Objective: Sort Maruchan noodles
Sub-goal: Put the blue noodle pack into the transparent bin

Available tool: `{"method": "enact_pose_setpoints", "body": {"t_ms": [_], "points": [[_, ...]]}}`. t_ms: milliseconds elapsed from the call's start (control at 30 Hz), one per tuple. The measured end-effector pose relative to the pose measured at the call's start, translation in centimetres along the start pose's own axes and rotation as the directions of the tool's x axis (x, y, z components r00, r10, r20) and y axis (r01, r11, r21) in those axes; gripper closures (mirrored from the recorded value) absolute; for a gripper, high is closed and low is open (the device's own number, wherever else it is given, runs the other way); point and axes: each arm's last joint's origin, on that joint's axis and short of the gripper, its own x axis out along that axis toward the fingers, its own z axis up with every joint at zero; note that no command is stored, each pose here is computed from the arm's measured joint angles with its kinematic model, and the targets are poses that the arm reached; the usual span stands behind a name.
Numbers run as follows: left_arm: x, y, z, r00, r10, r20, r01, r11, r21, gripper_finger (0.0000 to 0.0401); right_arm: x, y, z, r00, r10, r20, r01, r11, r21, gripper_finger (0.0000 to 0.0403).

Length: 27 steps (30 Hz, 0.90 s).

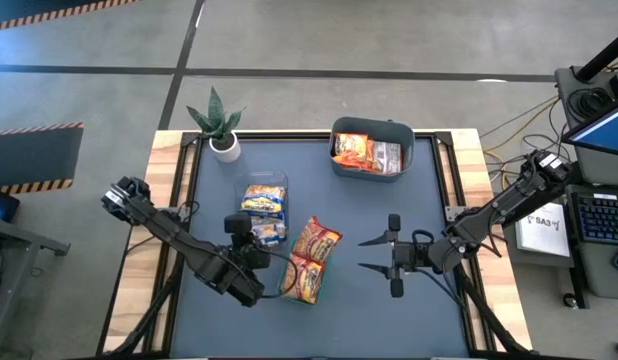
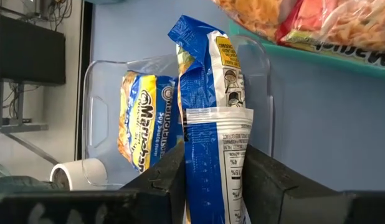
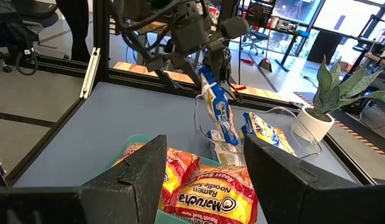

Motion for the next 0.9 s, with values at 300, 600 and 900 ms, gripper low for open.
{"method": "enact_pose_setpoints", "body": {"t_ms": [300, 600, 900], "points": [[0.4, 0.0, -0.2, 1.000, 0.018, -0.004, -0.018, 0.999, -0.048, 0.0263, 0.0, 0.0, -0.1, 1.000, 0.001, -0.008, -0.001, 1.000, -0.004, 0.0199], [-0.8, 0.8, 0.4, 1.000, 0.027, 0.007, -0.027, 0.998, -0.052, 0.0222, 0.0, 0.0, -0.2, 1.000, 0.001, -0.018, -0.001, 1.000, 0.001, 0.0199], [-3.3, 1.4, 2.5, 0.990, -0.041, 0.138, 0.047, 0.998, -0.045, 0.0231, 0.0, 0.0, -0.2, 1.000, 0.001, -0.018, -0.001, 1.000, 0.004, 0.0199]]}}
